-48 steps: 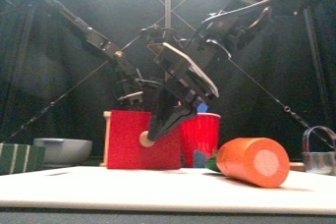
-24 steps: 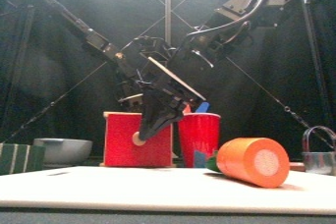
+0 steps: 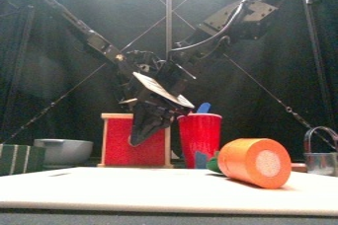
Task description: Close drawer
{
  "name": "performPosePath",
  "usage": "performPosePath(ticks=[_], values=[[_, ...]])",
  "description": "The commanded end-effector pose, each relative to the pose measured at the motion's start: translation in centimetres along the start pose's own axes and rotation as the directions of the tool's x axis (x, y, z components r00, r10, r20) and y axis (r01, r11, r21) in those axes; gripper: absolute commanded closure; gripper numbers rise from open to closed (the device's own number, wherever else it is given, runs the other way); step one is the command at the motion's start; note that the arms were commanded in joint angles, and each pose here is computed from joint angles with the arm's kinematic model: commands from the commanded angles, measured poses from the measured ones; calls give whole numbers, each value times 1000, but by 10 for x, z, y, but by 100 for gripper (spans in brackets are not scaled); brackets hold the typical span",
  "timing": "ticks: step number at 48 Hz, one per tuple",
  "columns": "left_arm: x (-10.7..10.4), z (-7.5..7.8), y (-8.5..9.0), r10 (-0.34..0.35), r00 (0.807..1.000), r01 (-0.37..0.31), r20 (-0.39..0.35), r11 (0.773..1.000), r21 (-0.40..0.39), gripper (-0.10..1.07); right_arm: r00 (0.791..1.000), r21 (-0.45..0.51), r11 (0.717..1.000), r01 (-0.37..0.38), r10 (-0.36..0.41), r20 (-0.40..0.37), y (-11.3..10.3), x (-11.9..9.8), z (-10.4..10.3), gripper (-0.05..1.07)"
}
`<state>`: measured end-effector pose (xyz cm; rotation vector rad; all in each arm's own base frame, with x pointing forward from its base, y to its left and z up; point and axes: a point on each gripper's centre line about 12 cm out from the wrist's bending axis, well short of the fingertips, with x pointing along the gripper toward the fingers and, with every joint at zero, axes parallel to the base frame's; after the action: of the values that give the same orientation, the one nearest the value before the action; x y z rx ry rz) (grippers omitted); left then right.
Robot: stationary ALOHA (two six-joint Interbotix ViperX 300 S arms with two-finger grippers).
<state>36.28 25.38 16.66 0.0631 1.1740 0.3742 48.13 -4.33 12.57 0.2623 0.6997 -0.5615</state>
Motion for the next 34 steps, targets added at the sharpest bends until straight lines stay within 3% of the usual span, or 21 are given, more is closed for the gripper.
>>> performPosePath(ticks=[1,10,19,34], values=[[-5,6,2,11,1000,-11,24,1000,6,46,999,30,1000,4,-5,44,-6,-3,22,79],[-3,5,-1,9,1000,-10,27,1000,10,46,998,43,998,40,-42,44,-13,0,25,79],[-4,7,2,19,999,-19,49,1000,5,46,999,58,998,25,-28,46,-9,-5,27,79],[-32,26,13,74,981,-74,181,997,-6,46,984,125,977,-173,166,69,34,-48,37,79]])
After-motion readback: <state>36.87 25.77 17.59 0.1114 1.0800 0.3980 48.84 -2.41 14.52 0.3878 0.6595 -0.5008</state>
